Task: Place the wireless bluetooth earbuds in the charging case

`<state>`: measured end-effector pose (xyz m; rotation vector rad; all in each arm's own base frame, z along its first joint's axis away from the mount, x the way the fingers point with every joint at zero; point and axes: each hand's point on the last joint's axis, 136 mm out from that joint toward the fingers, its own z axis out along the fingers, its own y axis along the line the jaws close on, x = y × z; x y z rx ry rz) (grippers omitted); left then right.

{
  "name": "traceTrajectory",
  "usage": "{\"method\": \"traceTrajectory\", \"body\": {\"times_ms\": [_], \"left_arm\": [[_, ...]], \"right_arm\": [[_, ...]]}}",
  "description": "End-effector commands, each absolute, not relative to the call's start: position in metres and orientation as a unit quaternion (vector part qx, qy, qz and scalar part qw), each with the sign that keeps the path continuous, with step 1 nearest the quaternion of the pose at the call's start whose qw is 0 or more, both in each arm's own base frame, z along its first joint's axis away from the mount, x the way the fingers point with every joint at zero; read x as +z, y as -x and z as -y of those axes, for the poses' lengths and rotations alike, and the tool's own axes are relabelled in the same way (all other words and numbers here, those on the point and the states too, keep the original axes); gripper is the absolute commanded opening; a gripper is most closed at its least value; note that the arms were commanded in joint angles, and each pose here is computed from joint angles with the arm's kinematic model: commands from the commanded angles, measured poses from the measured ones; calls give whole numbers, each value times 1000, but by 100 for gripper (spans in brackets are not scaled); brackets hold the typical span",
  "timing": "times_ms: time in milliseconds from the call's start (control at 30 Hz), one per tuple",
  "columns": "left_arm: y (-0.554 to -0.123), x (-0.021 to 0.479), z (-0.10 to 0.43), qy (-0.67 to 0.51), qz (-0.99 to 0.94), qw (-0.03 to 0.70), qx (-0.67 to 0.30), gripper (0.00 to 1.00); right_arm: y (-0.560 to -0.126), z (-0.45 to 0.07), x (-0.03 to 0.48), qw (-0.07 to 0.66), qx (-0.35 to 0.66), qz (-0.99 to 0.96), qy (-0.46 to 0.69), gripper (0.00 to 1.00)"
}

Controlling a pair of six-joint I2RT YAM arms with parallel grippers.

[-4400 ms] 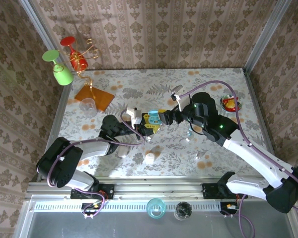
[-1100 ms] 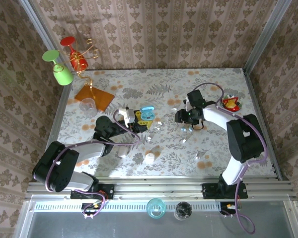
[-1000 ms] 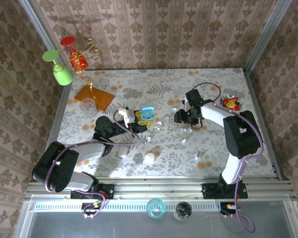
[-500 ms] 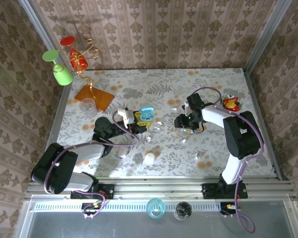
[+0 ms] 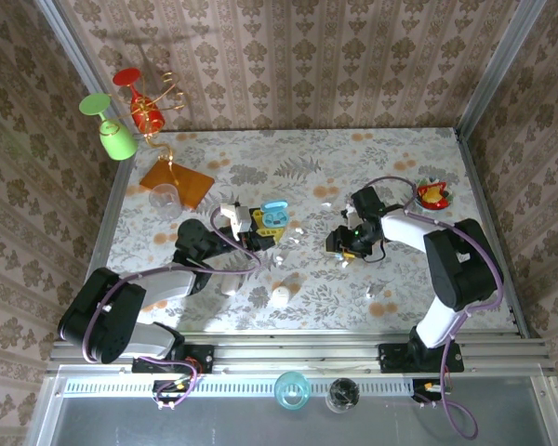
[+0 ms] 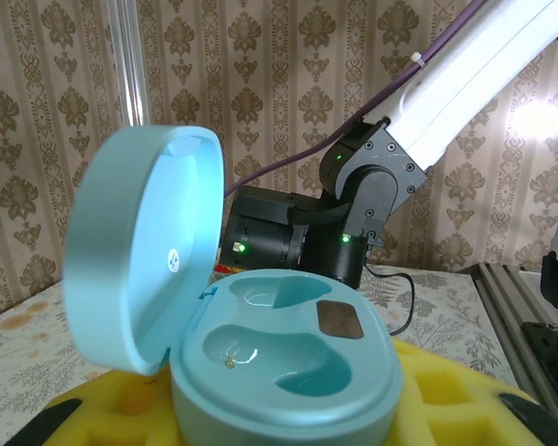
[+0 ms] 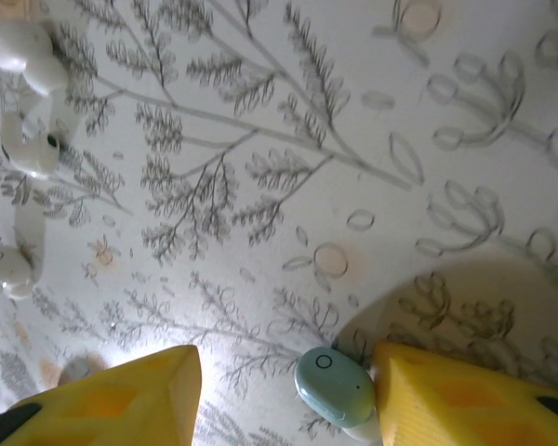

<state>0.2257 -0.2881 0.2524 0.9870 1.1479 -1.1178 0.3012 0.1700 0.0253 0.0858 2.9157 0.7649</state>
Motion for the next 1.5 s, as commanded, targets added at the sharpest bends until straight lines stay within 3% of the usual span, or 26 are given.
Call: {"method": "traceTrajectory", "body": {"times_ms": [0, 267, 567, 800, 1200, 1467], "left_arm": [[-225, 264, 287, -428, -475, 597, -484, 30], [-224, 266, 287, -429, -473, 596, -486, 29], [-224, 266, 287, -428, -474, 596, -486, 29], [-224, 266, 287, -427, -475, 595, -488, 29], [-224, 266, 288, -429, -474, 594, -489, 29], [-223, 266, 289, -431, -472, 591, -491, 29]], "right_arm": [[-292, -177, 38, 58, 281, -957, -40, 53], [-313, -149, 58, 130, 215, -968, -26, 55], [-321, -173, 38, 85, 261, -961, 43, 53], [-303, -177, 14, 35, 279, -958, 59, 50], [-275, -175, 18, 27, 305, -952, 22, 41], [-270, -175, 21, 30, 311, -950, 7, 43]]}}
